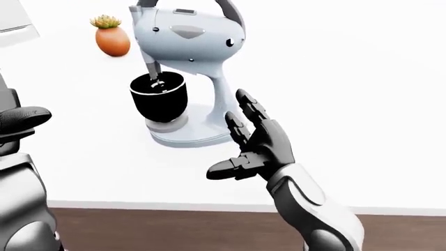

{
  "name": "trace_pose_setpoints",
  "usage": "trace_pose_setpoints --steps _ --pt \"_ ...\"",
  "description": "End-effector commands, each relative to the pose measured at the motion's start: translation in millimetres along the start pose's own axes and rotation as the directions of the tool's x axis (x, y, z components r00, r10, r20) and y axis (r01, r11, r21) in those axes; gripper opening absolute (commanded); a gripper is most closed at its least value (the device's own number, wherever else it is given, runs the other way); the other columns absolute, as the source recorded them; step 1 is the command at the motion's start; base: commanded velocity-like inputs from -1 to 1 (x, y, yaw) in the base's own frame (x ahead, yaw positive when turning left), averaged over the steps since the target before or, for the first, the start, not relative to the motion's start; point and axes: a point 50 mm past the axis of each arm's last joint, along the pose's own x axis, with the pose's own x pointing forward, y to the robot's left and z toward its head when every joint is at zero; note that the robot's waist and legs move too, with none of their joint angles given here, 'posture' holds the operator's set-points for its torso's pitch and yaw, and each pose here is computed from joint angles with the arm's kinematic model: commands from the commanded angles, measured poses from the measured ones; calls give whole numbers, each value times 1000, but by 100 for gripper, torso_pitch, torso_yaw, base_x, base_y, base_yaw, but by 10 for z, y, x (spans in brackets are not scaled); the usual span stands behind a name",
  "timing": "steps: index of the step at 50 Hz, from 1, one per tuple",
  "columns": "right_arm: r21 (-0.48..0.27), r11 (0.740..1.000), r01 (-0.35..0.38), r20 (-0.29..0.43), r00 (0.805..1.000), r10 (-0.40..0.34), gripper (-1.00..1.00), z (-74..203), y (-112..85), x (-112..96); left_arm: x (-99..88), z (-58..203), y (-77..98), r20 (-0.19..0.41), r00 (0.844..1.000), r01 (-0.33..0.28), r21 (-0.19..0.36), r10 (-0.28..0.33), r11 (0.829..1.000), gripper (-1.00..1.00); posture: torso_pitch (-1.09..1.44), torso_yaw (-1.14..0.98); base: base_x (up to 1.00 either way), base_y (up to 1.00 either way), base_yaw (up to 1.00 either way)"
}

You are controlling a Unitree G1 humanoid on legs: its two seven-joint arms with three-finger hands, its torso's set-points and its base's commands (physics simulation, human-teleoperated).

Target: Open the stand mixer head.

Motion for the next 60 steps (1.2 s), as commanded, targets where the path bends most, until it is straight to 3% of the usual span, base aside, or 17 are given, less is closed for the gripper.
trace_pose_setpoints --steps 1,60 --pt "-16 999 -31 67 997 32 100 106 54 -12 26 79 -46 48 998 28 -8 -27 1000 100 -16 0 0 0 0" --pt "-10 1000 -17 40 999 17 100 -122 -116 312 50 57 -41 48 998 27 -7 -27 1000 100 -16 0 0 0 0"
